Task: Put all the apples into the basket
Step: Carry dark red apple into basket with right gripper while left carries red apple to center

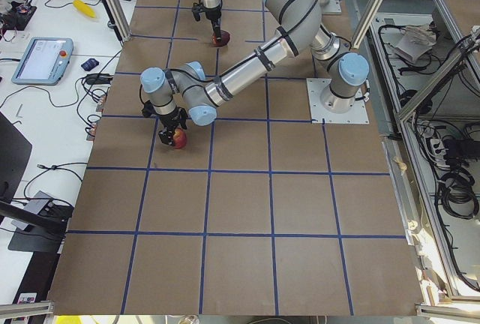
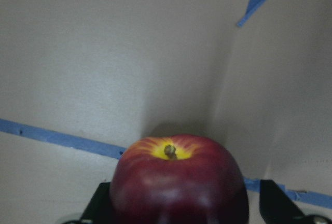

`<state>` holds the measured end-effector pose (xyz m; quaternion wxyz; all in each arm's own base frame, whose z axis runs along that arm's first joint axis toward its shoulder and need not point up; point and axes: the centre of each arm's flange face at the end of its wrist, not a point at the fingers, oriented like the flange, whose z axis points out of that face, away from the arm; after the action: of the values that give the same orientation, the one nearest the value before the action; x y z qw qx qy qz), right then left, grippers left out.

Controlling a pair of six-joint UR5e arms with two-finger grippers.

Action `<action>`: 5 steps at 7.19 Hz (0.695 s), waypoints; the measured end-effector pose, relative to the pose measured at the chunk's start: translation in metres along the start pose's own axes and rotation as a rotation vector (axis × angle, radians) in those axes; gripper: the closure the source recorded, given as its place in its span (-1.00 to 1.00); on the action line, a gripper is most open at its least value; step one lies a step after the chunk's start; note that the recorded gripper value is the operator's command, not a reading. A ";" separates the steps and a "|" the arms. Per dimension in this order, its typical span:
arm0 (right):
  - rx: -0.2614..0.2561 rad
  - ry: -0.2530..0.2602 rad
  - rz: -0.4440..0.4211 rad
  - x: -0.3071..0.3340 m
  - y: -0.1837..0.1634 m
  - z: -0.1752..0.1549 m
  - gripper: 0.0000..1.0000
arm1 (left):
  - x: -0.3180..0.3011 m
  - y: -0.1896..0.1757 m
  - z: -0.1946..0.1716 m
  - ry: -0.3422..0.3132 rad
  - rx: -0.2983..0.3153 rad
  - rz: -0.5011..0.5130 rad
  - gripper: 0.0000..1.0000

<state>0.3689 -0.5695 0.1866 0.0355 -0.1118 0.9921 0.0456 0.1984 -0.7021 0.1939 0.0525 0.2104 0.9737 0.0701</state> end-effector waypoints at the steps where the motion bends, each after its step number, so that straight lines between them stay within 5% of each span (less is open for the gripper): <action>1: 0.002 0.018 0.006 0.005 0.002 0.006 0.99 | 0.000 0.000 -0.001 0.001 0.000 -0.001 0.62; 3: 0.017 0.027 0.022 0.014 -0.001 0.001 1.00 | 0.011 -0.002 -0.014 0.014 -0.012 -0.025 0.71; 5: 0.068 0.017 0.103 0.066 -0.018 -0.059 1.00 | 0.052 -0.006 -0.038 0.097 -0.056 -0.157 0.71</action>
<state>0.3048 -0.6071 0.2382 0.0282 -0.0596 0.9977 0.0129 0.1440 -0.6899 0.2270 0.0164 0.1284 0.9862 0.1030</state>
